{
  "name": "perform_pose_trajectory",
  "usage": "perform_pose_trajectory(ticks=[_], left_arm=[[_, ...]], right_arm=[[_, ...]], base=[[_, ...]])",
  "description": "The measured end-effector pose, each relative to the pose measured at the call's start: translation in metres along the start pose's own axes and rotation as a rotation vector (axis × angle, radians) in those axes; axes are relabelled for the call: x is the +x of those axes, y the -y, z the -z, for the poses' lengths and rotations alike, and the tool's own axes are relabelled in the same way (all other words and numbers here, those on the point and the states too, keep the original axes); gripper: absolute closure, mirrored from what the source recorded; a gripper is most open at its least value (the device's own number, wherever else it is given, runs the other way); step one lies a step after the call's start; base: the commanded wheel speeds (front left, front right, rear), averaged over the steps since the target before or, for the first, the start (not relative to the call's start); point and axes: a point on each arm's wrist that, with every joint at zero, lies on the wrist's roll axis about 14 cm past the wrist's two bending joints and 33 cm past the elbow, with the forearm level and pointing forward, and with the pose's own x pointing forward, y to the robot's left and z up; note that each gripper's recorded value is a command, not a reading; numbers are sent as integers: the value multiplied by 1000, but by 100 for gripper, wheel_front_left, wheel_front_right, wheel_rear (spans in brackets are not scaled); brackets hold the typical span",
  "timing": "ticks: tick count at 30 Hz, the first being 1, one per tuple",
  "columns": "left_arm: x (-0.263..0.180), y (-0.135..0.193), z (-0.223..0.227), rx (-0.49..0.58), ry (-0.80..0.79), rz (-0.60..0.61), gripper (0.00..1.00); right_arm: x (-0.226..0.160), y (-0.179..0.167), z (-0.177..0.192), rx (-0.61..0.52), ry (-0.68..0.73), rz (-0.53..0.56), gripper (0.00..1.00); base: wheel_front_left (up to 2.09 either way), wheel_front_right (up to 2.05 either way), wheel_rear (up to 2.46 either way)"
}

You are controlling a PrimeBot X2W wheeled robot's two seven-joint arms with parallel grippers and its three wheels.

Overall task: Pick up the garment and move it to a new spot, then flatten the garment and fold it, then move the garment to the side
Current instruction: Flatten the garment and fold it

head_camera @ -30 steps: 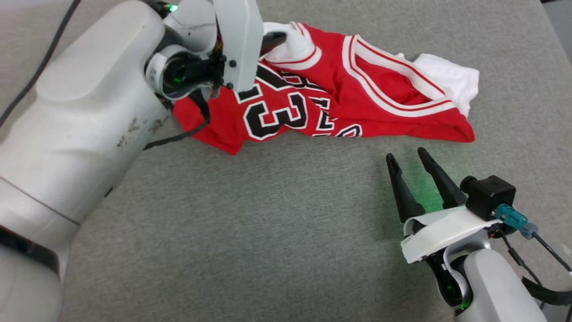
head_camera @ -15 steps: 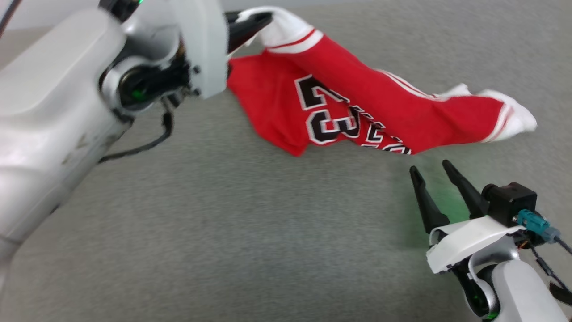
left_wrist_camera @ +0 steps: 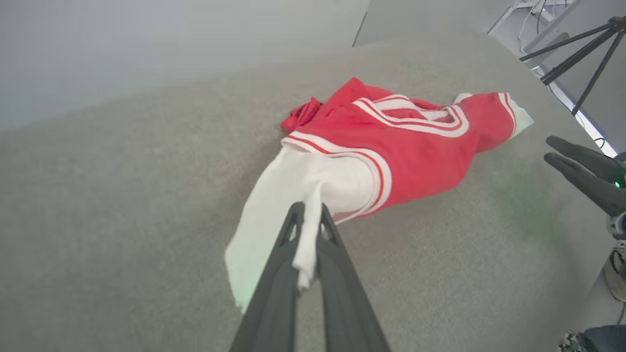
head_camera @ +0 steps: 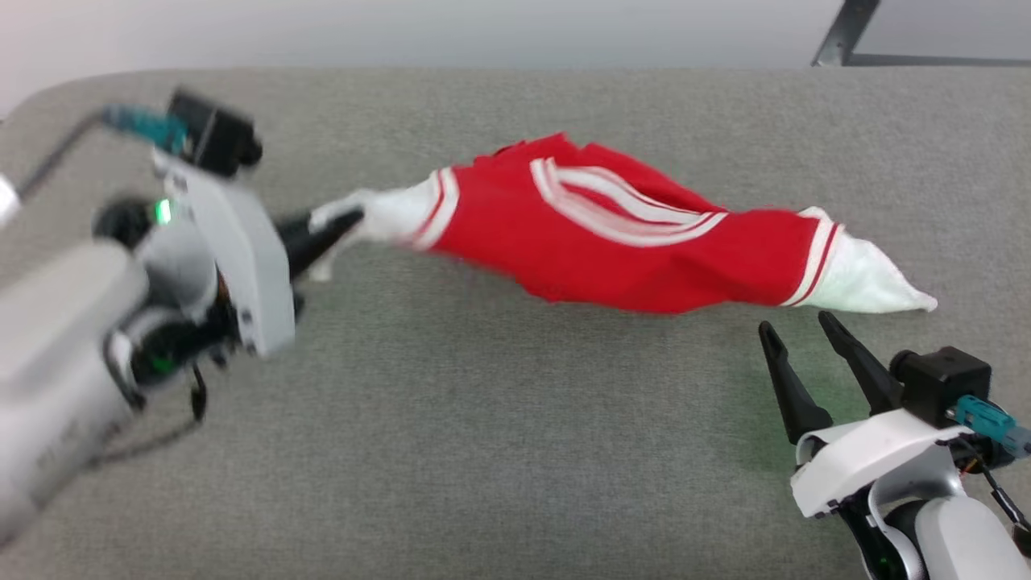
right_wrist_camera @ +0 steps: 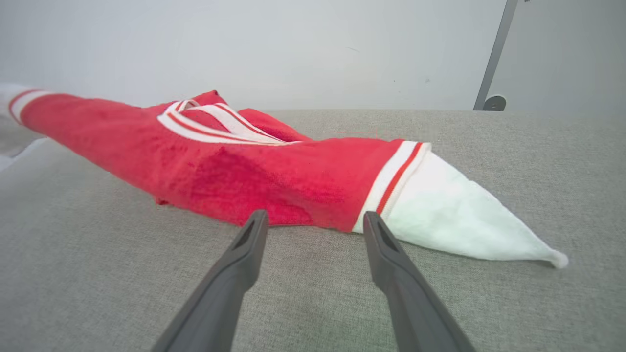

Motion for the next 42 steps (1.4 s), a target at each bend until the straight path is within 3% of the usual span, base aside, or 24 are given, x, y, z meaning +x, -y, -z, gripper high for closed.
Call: perform_pose_trajectory(ticks=[10,13,14,16,17,18,34,42], left_arm=[[4,-9,92,-115,-133,-63,100],[7,-10,106,-136,-146,-77,89],[8,-9,109,-142,-147,-78,82],[9,-9,110,-153,-137,-82,51],[8,-10,109,-158,-130,-86,11],[7,-11,109,-161,-123,-91,0],[-50,-27,85,-159,189,-222,0],[-80,-9,86,-167,286,-314,0]], right_arm=[[-2,0,-8,-13,-6,-4,0],[-5,4,-7,-25,-17,2,0],[-7,6,-7,-28,-21,5,0],[-8,9,-9,-37,-23,10,0],[-9,10,-10,-41,-24,11,0],[-10,11,-10,-46,-28,12,0],[-19,15,-21,-137,-100,-24,0],[-22,29,-15,-305,-309,-104,0]], base=[[0,0,0],[0,0,0],[0,0,0],[0,0,0],[0,0,0],[0,0,0],[0,0,0],[0,0,0]])
